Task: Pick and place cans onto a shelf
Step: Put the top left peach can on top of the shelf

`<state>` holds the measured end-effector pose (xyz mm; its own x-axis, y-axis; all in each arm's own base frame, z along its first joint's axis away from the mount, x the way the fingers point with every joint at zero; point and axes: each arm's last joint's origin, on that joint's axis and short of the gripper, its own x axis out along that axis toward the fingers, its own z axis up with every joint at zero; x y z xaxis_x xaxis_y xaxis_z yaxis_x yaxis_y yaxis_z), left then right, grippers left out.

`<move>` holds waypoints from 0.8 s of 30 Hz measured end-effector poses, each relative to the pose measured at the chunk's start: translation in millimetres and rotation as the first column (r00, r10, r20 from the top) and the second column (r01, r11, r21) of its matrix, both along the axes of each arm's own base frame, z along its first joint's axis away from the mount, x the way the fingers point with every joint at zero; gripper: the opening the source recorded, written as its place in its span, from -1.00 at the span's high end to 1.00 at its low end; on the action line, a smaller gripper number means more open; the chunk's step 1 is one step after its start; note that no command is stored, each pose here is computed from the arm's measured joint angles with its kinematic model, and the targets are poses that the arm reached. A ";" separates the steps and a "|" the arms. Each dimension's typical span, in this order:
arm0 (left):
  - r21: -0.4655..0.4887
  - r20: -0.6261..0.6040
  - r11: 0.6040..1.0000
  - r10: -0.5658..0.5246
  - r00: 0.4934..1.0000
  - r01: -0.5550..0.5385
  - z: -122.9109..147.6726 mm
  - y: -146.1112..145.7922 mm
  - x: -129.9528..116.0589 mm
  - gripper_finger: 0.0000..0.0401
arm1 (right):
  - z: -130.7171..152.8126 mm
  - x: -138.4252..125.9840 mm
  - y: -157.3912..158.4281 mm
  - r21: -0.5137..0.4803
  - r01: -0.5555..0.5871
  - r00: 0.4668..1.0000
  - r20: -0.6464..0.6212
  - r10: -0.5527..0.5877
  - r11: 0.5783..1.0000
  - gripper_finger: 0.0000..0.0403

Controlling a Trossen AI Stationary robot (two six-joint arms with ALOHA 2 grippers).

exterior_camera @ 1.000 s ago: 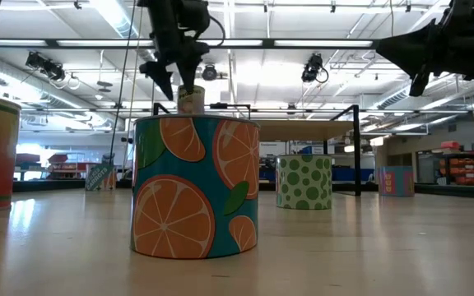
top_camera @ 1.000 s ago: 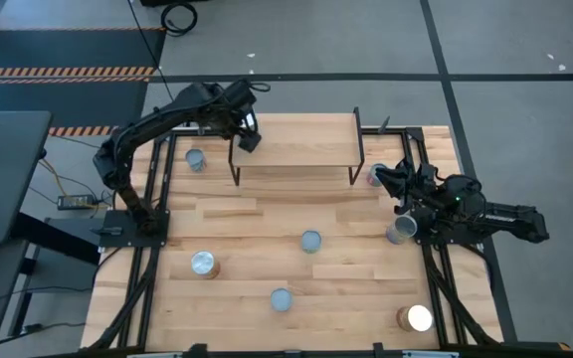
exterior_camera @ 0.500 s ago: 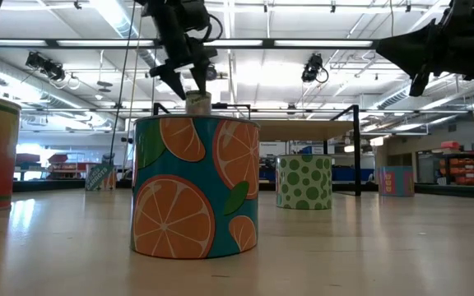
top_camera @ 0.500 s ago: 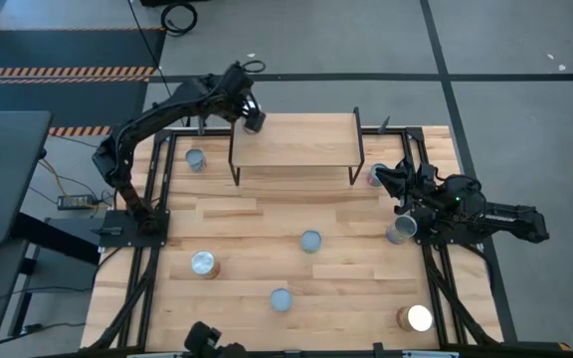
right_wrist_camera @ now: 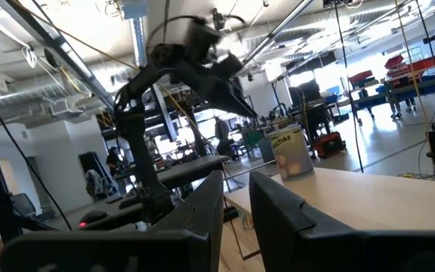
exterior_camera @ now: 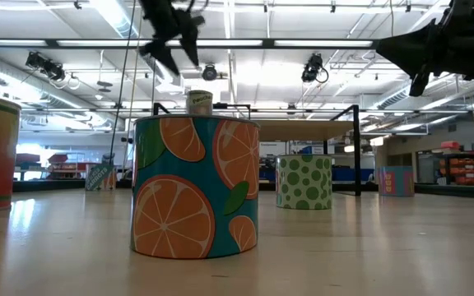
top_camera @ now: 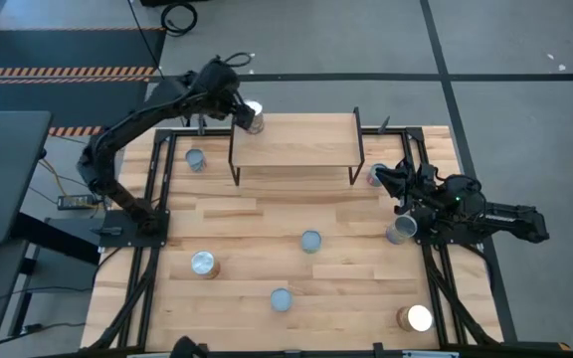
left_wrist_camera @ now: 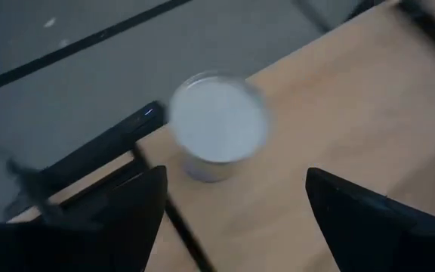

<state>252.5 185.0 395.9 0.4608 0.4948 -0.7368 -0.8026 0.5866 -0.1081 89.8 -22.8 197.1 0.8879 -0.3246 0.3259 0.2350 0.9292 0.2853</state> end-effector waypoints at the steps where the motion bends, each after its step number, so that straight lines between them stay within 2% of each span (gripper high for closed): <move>1: 0.006 0.034 0.999 -0.036 0.999 0.036 6.2 -7.7 0.3 -0.60 | 0.1 0.0 0.0 0.000 0.000 1.000 0.000 0.000 1.000 0.63; 7: 0.064 0.161 0.962 -0.272 0.949 0.265 30.5 -66.7 14.2 -0.60 | 0.0 0.0 0.0 0.000 0.000 1.000 0.000 0.000 1.000 0.63; 14: 0.115 0.221 0.868 -0.497 0.839 0.484 38.3 -135.6 36.6 -0.60 | 0.0 0.0 0.0 0.000 0.000 1.000 0.000 0.000 1.000 0.63; 24: 0.202 0.376 0.789 -0.610 0.698 0.580 53.5 -200.1 49.2 -0.60 | 0.0 0.0 0.0 0.000 0.000 1.000 0.001 0.000 1.000 0.63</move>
